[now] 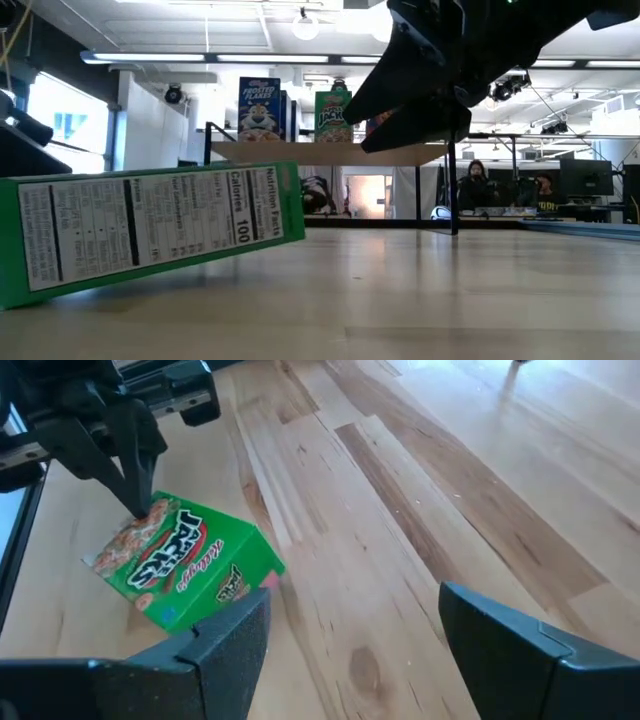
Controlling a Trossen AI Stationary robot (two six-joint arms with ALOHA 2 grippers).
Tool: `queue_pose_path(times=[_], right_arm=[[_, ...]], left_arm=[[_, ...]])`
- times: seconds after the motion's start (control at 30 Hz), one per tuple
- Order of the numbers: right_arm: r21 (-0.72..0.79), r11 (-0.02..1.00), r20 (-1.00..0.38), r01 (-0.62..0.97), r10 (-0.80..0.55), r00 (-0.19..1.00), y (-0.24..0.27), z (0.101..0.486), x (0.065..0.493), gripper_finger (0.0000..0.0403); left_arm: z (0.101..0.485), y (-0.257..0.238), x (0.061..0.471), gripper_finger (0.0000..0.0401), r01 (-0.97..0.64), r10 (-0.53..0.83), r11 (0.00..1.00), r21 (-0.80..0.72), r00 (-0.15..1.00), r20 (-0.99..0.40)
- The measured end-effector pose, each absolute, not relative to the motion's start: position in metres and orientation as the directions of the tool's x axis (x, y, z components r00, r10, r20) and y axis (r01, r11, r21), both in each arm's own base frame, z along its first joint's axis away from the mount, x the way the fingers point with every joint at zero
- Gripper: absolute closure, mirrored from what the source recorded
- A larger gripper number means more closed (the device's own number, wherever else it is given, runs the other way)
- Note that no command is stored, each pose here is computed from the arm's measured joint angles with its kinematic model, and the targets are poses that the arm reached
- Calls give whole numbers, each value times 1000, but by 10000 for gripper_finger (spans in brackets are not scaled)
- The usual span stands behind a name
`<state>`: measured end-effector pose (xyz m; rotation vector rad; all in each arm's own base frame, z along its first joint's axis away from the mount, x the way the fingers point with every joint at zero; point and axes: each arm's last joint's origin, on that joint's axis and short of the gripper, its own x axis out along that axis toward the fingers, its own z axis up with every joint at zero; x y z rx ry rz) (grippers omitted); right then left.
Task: Stack cereal on shelf
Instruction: Move the green cereal into the center of the table
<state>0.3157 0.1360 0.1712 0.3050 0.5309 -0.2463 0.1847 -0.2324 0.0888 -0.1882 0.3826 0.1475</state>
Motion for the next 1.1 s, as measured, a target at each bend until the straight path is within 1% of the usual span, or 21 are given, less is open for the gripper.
queue_pose_path(times=[0.17,0.33,0.53,0.83,1.0,1.1], right_arm=[[218,934,-518,284,-136,844,137,173,317,126],[250,935,-493,253,-102,864,139,176,319,126],[379,890,-431,255,-74,899,142,182,322,126],[562,804,-389,193,52,920,137,189,330,118],[514,849,-358,124,81,930,139,205,339,119],[457,884,-407,101,107,907,143,213,342,121]], left_arm=[[88,-235,180,401,-180,103,969,-167,917,-386],[87,-238,173,401,-171,95,971,-169,919,-384],[85,-238,171,401,-161,85,974,-162,913,-400],[85,-238,171,401,-181,104,969,-170,917,-386],[86,-238,172,401,-193,117,965,-176,922,-370],[87,-238,172,401,-195,118,964,-182,923,-365]])
